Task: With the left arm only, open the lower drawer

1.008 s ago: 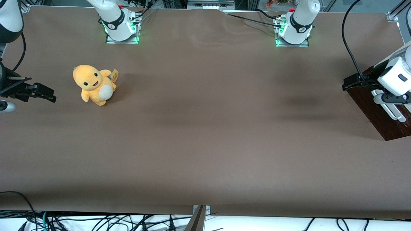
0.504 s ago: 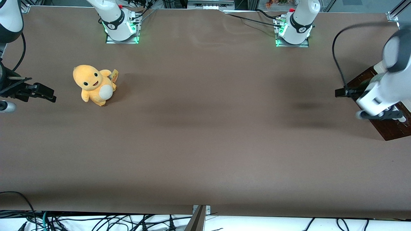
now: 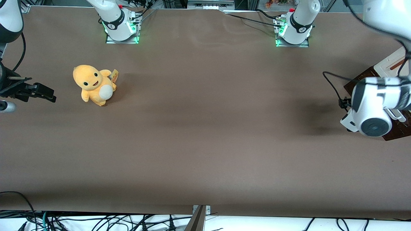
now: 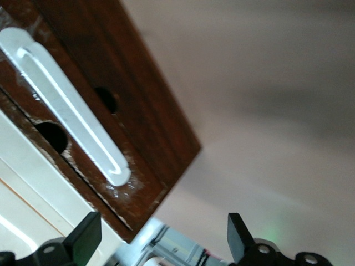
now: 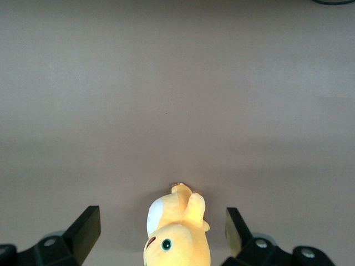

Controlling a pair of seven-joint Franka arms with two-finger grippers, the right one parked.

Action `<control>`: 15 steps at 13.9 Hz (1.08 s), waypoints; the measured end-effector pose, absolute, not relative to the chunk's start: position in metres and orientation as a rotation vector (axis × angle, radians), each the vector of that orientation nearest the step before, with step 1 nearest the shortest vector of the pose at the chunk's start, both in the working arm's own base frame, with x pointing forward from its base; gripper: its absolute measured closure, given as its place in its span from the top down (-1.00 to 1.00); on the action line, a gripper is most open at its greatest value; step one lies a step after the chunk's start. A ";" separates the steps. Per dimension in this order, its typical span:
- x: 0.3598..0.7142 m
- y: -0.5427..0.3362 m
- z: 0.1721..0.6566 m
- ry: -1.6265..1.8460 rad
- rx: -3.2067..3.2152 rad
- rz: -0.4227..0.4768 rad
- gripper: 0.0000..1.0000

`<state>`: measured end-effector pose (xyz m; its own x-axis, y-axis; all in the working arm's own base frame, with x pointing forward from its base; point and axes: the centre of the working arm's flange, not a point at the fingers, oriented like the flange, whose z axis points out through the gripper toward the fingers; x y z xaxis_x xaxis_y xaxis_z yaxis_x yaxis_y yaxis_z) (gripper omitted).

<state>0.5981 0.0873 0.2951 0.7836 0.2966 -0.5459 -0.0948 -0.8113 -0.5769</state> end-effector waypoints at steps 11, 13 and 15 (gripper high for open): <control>0.587 0.162 0.203 -0.085 -1.963 0.905 1.00; 0.586 0.166 0.198 -0.080 -1.943 0.907 0.96; 0.585 0.167 0.192 -0.075 -1.933 0.914 0.72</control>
